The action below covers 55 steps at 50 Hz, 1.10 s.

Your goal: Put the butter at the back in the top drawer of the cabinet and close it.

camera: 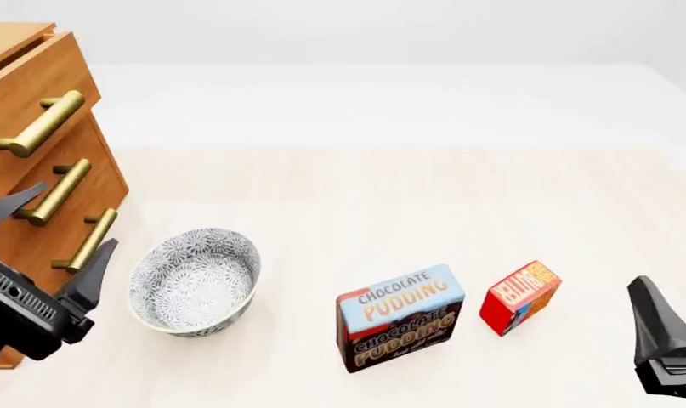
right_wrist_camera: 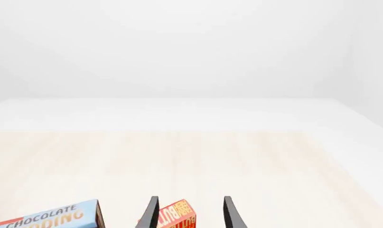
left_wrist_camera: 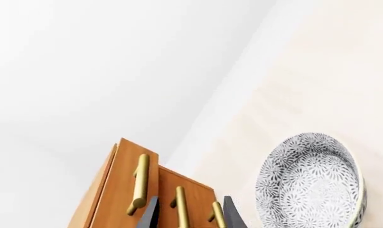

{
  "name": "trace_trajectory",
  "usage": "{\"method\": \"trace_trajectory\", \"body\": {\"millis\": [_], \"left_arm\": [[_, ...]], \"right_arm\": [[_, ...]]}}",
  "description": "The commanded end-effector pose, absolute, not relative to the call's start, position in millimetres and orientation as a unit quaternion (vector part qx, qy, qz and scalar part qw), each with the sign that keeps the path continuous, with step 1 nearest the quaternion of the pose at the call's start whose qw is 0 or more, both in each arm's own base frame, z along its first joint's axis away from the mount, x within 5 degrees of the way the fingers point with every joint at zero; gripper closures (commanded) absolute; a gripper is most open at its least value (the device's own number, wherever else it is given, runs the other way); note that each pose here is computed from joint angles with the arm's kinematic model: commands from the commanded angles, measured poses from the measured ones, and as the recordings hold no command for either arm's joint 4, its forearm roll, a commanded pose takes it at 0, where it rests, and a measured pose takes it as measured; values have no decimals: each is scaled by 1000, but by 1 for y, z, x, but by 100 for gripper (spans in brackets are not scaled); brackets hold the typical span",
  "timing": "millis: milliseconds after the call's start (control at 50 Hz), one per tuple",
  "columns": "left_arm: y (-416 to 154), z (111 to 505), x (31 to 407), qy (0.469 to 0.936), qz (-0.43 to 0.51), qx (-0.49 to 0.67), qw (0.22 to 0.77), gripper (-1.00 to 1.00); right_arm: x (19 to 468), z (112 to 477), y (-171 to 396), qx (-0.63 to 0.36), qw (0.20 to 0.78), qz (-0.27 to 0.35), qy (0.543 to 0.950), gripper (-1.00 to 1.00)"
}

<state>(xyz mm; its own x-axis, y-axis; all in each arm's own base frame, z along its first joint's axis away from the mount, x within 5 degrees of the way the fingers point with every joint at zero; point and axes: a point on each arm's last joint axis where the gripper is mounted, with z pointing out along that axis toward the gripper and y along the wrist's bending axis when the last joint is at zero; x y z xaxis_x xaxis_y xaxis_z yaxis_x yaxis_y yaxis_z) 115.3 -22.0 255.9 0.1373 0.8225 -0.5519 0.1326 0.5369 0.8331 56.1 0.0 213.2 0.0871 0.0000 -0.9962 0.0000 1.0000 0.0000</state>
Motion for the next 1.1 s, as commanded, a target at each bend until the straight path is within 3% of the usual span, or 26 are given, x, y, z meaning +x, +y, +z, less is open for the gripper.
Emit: {"method": "trace_trajectory", "body": {"millis": [20, 1100], "left_arm": [[-21, 256, 119, 595, 288, 409, 629, -100], [-6, 265, 147, 600, 363, 407, 585, -100]], "right_arm": [[56, 213, 0, 0, 737, 0, 676, -100], [56, 213, 0, 0, 737, 0, 676, -100]]}}
